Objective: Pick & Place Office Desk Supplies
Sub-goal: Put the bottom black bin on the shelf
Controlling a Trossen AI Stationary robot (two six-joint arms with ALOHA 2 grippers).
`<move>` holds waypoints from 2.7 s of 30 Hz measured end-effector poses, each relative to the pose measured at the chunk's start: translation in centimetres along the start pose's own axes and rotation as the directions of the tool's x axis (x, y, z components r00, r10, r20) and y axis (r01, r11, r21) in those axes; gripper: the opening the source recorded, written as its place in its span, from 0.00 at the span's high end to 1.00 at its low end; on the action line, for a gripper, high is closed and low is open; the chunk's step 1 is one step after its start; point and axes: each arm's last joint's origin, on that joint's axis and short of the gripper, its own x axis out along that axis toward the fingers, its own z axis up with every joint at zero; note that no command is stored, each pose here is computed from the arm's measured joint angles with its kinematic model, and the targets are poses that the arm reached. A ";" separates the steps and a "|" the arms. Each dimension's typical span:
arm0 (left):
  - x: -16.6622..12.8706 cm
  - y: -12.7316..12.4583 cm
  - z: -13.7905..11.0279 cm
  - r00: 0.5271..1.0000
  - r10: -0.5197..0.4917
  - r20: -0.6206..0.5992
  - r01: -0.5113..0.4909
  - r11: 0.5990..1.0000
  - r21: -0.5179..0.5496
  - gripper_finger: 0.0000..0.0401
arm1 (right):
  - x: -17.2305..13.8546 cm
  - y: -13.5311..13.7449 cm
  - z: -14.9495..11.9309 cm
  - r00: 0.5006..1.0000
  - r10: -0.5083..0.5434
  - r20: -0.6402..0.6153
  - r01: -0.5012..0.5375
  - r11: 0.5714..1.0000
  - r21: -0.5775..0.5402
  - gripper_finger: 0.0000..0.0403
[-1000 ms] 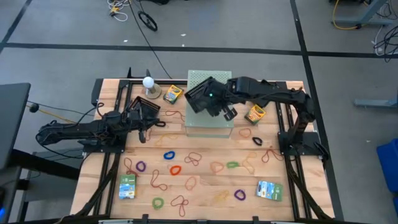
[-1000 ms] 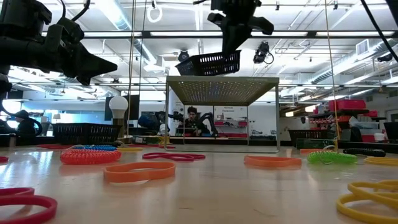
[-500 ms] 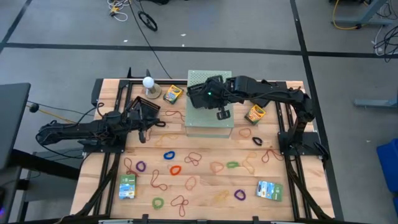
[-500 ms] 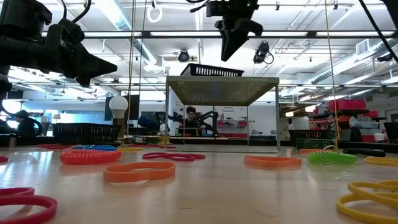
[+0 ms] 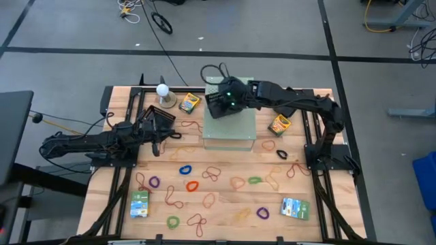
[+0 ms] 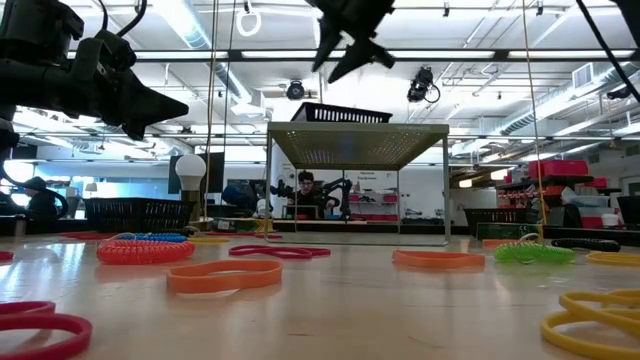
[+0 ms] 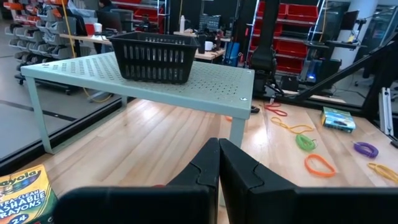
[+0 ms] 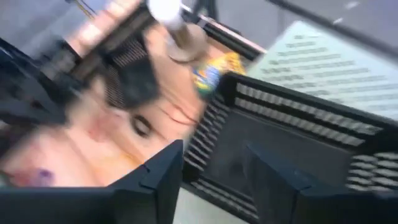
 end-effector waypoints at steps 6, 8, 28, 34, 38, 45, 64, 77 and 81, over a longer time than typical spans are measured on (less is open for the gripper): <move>0.0 0.0 0.0 1.000 0.000 -0.004 0.000 1.000 0.013 0.98 | 3.9 0.3 -0.9 0.998 -0.017 -0.055 0.017 1.000 -0.016 0.55; 0.0 0.0 -0.1 1.000 0.001 -0.007 0.000 1.000 0.015 0.98 | 5.2 -0.1 -1.1 0.996 -0.041 -0.075 0.040 0.999 -0.016 0.56; 0.0 0.0 -0.1 1.000 0.001 -0.015 -0.001 1.000 0.021 0.98 | 6.2 -0.4 -1.9 0.987 -0.124 -0.104 0.104 0.979 -0.174 0.73; 0.0 0.0 -0.1 1.000 0.001 -0.015 -0.001 1.000 0.021 0.98 | 6.2 -0.7 -2.2 0.978 -0.167 -0.128 0.120 0.943 -0.311 0.73; 0.0 0.0 -0.1 1.000 0.001 -0.015 -0.001 1.000 0.017 0.98 | 6.1 -1.0 -2.4 0.967 -0.207 -0.146 0.127 0.894 -0.429 0.88; 0.0 0.0 -0.1 1.000 0.001 -0.014 -0.001 1.000 0.010 0.98 | 4.3 -1.6 -1.8 0.965 -0.234 -0.119 0.121 0.799 -0.589 0.95; 0.0 0.0 -0.2 1.000 0.002 -0.024 -0.002 1.000 0.004 0.98 | -1.2 -11.5 2.0 0.930 -0.155 -0.334 -0.168 0.628 -0.760 0.98; 0.0 0.0 -0.4 0.999 0.004 -0.045 -0.003 1.000 0.016 0.98 | -1.8 -13.0 -2.7 0.965 -0.104 -0.242 -0.139 0.583 -0.801 0.98; 0.0 0.0 -0.4 0.999 0.004 -0.045 -0.003 1.000 0.017 0.98 | -2.0 -13.2 -3.2 0.973 -0.086 -0.213 -0.125 0.577 -0.807 0.98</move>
